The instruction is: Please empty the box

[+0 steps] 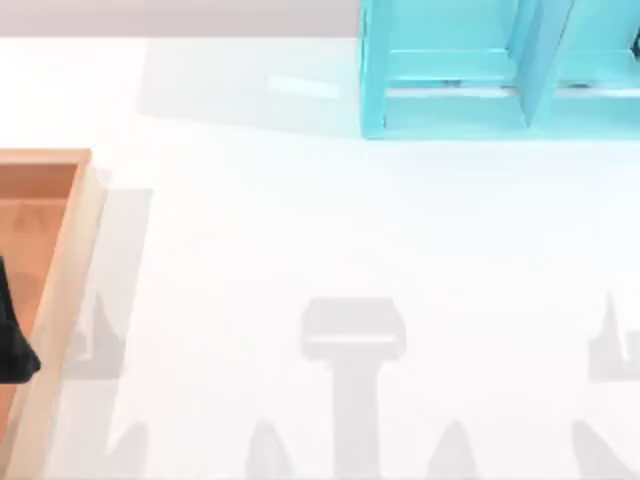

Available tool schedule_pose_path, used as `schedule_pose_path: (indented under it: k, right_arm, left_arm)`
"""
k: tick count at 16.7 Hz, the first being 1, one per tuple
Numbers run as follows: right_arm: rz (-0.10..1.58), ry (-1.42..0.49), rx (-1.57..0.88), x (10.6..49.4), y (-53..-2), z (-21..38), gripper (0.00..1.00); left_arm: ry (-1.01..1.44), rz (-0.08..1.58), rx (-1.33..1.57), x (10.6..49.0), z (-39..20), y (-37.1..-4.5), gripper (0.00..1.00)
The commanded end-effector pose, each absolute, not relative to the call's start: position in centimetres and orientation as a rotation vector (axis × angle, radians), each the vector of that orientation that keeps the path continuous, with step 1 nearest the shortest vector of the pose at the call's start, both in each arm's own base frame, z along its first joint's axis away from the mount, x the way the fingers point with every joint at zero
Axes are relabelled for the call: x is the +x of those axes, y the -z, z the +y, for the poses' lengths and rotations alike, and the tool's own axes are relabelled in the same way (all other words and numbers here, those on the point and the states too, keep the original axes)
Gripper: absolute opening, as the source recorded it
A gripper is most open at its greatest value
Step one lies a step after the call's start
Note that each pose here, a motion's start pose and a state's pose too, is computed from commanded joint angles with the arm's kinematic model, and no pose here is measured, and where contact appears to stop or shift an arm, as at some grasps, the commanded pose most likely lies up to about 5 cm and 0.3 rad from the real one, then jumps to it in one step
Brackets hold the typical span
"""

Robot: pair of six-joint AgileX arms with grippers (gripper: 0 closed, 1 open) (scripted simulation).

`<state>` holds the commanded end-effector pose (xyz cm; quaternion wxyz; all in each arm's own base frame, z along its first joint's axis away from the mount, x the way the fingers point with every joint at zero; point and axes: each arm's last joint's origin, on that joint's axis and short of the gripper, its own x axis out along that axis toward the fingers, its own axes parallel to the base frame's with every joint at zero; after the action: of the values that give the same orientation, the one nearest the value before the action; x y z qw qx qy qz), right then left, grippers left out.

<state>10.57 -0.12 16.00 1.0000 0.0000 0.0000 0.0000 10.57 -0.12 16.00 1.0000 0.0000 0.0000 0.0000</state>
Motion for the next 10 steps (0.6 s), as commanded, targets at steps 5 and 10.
schedule_pose_path:
  k: [5,10]
  right_arm:
    - [0.0,0.0,0.0,10.6,-16.0,-0.1,1.0]
    - [0.0,0.0,0.0,10.6,-16.0,-0.1,1.0]
  left_arm:
    - [-0.027,0.062,0.021,10.6,0.2,-17.1,1.0]
    - [-0.104,0.36,0.087,11.9,1.4,-21.6,1.0]
